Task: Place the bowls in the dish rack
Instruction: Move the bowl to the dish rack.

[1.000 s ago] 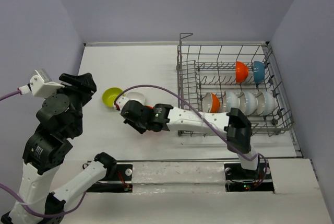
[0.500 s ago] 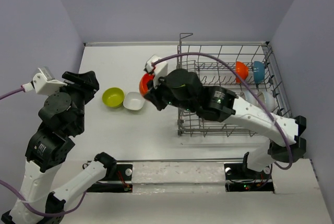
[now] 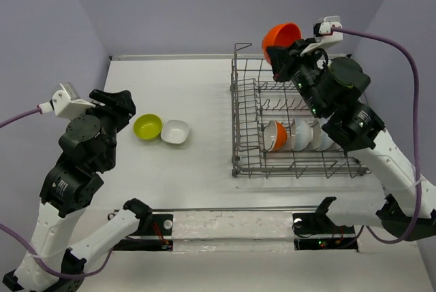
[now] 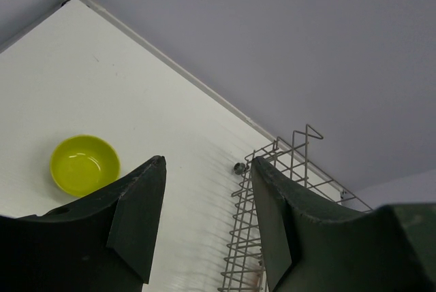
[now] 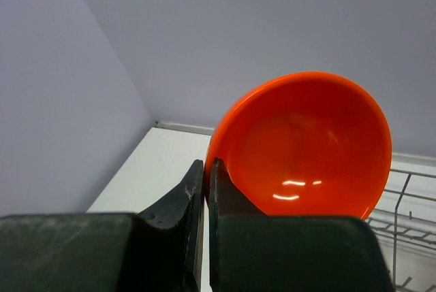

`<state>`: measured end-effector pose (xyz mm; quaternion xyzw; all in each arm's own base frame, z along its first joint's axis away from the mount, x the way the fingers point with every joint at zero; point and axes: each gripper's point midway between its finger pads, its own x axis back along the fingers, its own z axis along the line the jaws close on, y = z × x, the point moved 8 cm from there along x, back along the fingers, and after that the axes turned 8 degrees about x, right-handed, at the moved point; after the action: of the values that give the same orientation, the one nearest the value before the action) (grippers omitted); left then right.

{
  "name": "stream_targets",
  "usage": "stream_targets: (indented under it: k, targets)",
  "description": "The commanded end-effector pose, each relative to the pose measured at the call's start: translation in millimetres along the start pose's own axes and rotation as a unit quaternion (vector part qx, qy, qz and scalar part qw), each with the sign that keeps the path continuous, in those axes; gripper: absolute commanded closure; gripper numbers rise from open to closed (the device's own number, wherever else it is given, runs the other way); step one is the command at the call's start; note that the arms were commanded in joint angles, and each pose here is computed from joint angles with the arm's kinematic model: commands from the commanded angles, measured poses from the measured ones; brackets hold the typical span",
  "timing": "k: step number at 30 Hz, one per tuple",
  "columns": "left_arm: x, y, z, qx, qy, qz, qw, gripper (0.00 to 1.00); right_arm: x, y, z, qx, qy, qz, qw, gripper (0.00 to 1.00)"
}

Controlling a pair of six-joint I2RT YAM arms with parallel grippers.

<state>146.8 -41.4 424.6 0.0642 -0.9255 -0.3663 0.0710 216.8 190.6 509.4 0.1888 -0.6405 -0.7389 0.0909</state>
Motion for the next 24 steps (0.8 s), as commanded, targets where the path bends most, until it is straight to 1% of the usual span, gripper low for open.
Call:
stream_targets:
  k: [1, 2, 4, 5, 6, 7, 8, 10, 11, 12, 13, 15, 16, 17, 18, 19, 20, 21, 22, 23, 24]
  targets:
    - [-6.0, -0.1, -5.2, 0.004, -0.006, -0.011, 1.0, 0.38, -32.5, -13.8, -30.1, -0.016, -0.051, -0.015, 0.998, 0.99]
    - [-6.6, -0.7, -5.2, 0.003, -0.005, -0.011, 1.0, 0.38, -42.6, -22.6, -35.2, -0.027, -0.038, -0.003, 0.999, 0.99]
    - [-6.5, -0.1, -4.9, 0.002, -0.004, -0.012, 1.0, 0.38, -55.7, -35.2, -57.1, -0.042, -0.04, 0.014, 0.998, 0.99]
    - [-6.4, 0.4, -5.1, 0.002, -0.004, -0.012, 1.0, 0.38, -63.2, -38.8, -78.1, -0.062, -0.037, 0.021, 0.997, 0.99]
    - [-6.1, 0.9, -5.2, 0.001, -0.004, -0.013, 1.0, 0.38, -75.2, -51.9, -89.6, -0.072, -0.039, 0.04, 0.996, 0.99]
    - [-6.0, 1.3, -4.7, -0.001, -0.003, -0.014, 1.0, 0.38, -79.8, -54.0, -103.0, -0.093, -0.017, 0.05, 0.994, 0.99]
    - [-6.0, 1.3, -4.3, -0.002, -0.002, -0.014, 1.0, 0.38, -86.4, -59.1, -103.4, -0.104, -0.018, 0.056, 0.993, 0.99]
    - [-5.3, 2.9, -2.9, -0.002, 0.002, -0.019, 1.0, 0.38, -98.5, -71.3, -120.2, -0.146, 0.022, 0.069, 0.987, 0.99]
    - [-4.9, 3.4, -2.4, -0.003, 0.003, -0.02, 1.0, 0.37, -98.8, -73.3, -119.0, -0.158, 0.066, 0.074, 0.982, 0.99]
    - [-5.3, 3.4, -1.7, -0.004, 0.006, -0.022, 1.0, 0.37, -100.3, -75.7, -126.8, -0.168, 0.073, 0.072, 0.98, 0.99]
    - [-4.8, 3.8, -0.8, -0.004, 0.007, -0.023, 1.0, 0.37, -104.3, -81.0, -123.3, -0.181, 0.098, 0.079, 0.975, 0.99]
    - [-5.1, 3.1, 0.3, -0.006, 0.009, -0.024, 1.0, 0.37, -106.5, -79.6, -131.1, -0.19, 0.114, 0.071, 0.973, 0.99]
    - [-5.1, 3.1, 0.3, -0.006, 0.009, -0.024, 1.0, 0.37, -108.1, -83.1, -129.9, -0.213, 0.139, 0.073, 0.964, 0.99]
    - [-5.3, 2.8, 0.8, -0.007, 0.01, -0.024, 1.0, 0.37, -110.6, -79.9, -129.2, -0.222, 0.143, 0.062, 0.962, 0.99]
    - [-6.0, 2.3, 0.5, -0.007, 0.01, -0.024, 1.0, 0.37, -108.8, -88.5, -131.8, -0.236, 0.16, 0.073, 0.956, 0.99]
    - [-6.4, 1.4, 0.7, -0.007, 0.01, -0.023, 1.0, 0.37, -109.4, -86.2, -135.2, -0.257, 0.17, 0.063, 0.949, 0.99]
    - [-6.0, 1.8, 0.8, -0.007, 0.009, -0.024, 1.0, 0.37, -109.1, -101.1, -133.8, -0.274, 0.189, 0.081, 0.94, 0.99]
    - [-6.4, 0.9, 0.6, -0.006, 0.008, -0.023, 1.0, 0.37, -107.8, -106.9, -138.9, -0.29, 0.193, 0.083, 0.933, 0.99]
    - [-6.8, 0.1, 0.9, -0.007, 0.008, -0.022, 1.0, 0.37, -107.0, -102.8, -139.6, -0.287, 0.217, 0.056, 0.931, 0.99]
    - [-7.4, -0.5, 0.9, -0.009, 0.009, -0.021, 1.0, 0.37, -103.3, -119.3, -143.2, -0.334, 0.223, 0.076, 0.913, 0.99]
    - [-7.8, -0.9, 0.9, -0.009, 0.009, -0.021, 1.0, 0.37, -103.4, -114.5, -140.8, -0.344, 0.241, 0.067, 0.905, 0.99]
